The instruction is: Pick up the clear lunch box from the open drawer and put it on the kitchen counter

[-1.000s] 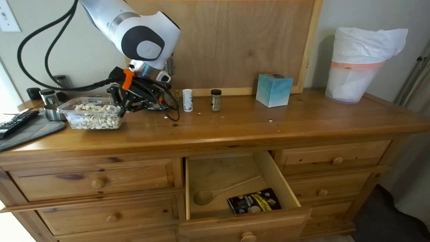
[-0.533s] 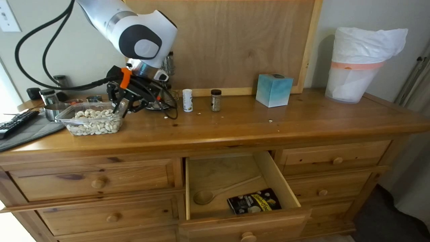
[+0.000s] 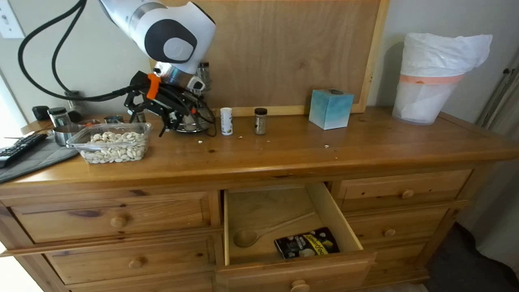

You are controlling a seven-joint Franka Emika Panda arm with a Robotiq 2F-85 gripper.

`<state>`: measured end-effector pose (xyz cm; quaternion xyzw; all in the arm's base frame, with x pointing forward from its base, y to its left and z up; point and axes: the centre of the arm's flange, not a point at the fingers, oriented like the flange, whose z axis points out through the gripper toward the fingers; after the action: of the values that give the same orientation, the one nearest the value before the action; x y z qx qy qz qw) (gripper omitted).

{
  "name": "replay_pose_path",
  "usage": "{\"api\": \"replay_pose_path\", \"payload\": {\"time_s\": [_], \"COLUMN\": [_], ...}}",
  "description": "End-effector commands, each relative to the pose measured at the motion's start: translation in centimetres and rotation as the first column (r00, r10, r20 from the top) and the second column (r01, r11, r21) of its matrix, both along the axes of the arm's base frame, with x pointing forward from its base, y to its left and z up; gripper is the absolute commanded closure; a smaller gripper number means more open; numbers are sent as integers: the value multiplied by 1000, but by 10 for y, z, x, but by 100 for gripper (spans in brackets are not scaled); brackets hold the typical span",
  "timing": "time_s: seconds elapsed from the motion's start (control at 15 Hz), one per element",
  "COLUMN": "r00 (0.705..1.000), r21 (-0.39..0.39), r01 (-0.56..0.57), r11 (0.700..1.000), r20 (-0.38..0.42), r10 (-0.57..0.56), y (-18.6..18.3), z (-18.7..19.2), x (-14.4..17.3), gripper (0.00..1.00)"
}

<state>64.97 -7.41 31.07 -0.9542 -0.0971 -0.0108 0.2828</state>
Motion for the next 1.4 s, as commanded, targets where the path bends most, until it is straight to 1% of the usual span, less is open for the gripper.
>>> {"api": "replay_pose_path", "payload": {"time_s": [0.0, 0.13, 0.27, 0.33, 0.47, 0.6, 0.8, 1.0, 1.13, 1.27, 1.33], "r00": [1000, 1000, 996, 993, 979, 970, 968, 974, 980, 987, 993], "r21": [23, 22, 3, -26, -129, -216, -348, -465, -523, -558, -570], "r01": [-15, -15, -31, -25, -50, -63, -76, -63, -42, -31, -29], "r11": [1000, 1000, 1000, 999, 990, 974, 934, 883, 851, 829, 821], "r20": [-3, -27, -82, -116, -200, -243, -250, -220, -187, -146, -113], "r10": [15, 16, 31, 22, 24, 8, -15, -46, -67, -60, -44], "y": [-14, -25, -39, -49, -74, -106, -151, -186, -203, -220, -230], "z": [25, 36, 51, 60, 80, 102, 140, 177, 199, 217, 223], "x": [-11, -17, -29, -37, -58, -79, -103, -117, -123, -131, -137], "gripper": [0, 0, 0, 0, 0, 0, 0, 0, 0, 0, 0]}}
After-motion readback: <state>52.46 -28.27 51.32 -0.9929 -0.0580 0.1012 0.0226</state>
